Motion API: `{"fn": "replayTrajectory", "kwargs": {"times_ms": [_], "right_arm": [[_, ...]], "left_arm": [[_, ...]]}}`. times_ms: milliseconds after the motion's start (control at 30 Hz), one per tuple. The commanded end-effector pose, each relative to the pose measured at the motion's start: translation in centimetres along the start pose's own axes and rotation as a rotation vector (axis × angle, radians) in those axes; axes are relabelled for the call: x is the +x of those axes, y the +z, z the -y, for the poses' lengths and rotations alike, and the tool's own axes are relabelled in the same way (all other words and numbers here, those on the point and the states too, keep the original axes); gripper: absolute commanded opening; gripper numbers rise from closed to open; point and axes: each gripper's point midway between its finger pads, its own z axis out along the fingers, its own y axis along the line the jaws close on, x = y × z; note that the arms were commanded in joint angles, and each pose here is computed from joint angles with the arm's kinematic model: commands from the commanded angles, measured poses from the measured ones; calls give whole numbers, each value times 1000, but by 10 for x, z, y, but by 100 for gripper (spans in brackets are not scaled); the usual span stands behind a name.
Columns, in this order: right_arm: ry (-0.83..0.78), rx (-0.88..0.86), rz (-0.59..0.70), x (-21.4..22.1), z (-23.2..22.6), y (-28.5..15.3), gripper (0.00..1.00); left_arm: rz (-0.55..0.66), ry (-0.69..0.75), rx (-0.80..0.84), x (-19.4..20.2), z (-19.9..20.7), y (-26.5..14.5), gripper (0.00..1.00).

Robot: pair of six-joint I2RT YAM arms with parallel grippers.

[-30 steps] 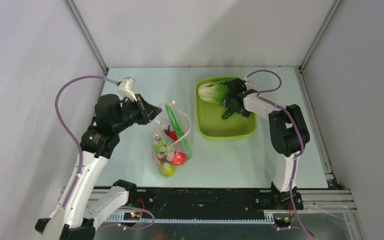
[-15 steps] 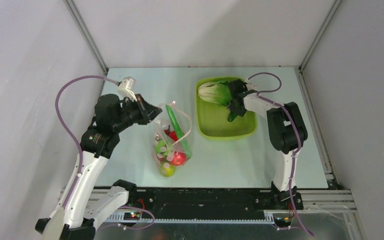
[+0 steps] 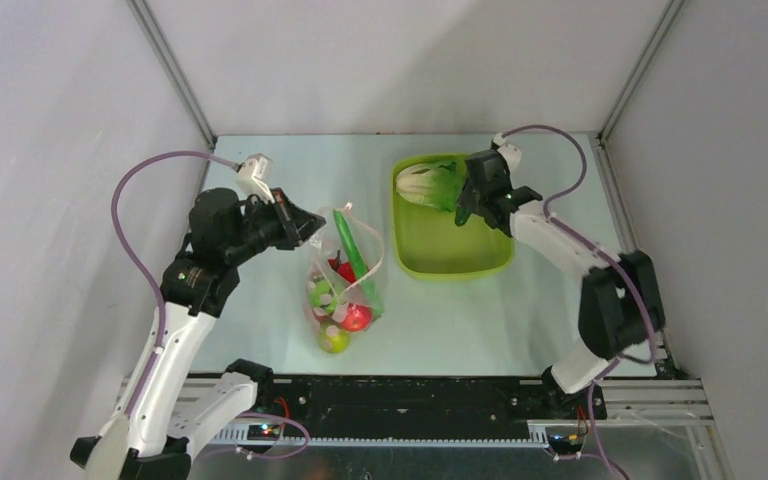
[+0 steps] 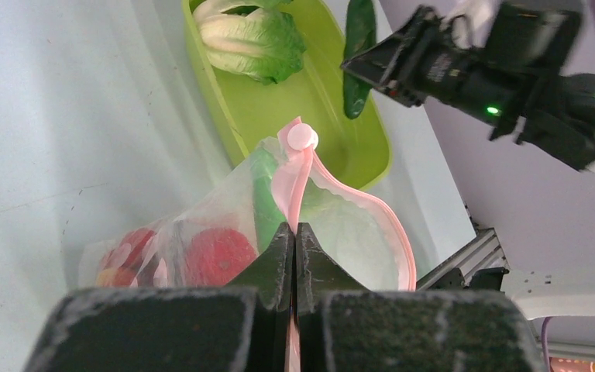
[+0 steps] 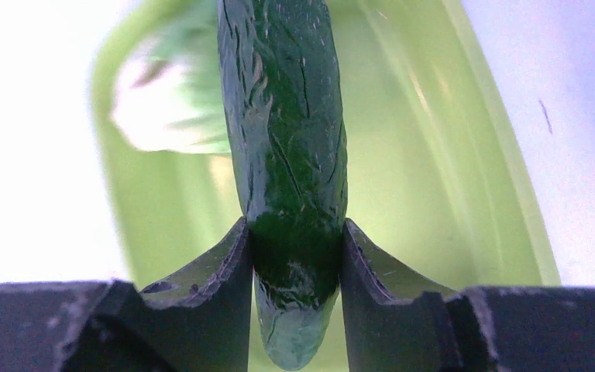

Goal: Place the food in the zip-top bag and seal the zipper
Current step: Pick up the fake vegetable from the bin, then place the fake vegetable in the zipper food storage bag.

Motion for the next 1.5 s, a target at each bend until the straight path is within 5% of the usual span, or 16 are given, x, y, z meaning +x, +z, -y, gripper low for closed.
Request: {"fn": "replayTrajectory", "kwargs": {"times_ms": [0, 367, 600, 1167, 1467], "right_arm": [[-56, -215, 220, -52, -48, -70, 17], [-424, -955, 515, -38, -165, -264, 17], [-387, -1243, 507, -1, -211, -329, 16], [-342, -1056, 410, 75, -243, -283, 32], [-430, -1009, 377, 97, -232, -288, 65]], "left_arm": [[36, 20, 51, -11, 10, 0, 0], [38, 17, 68, -10, 13, -1, 0], [34, 9, 66, -9, 12, 0, 0], [43, 4, 60, -10, 12, -1, 0], [52, 7, 60, -12, 12, -2, 0]]}}
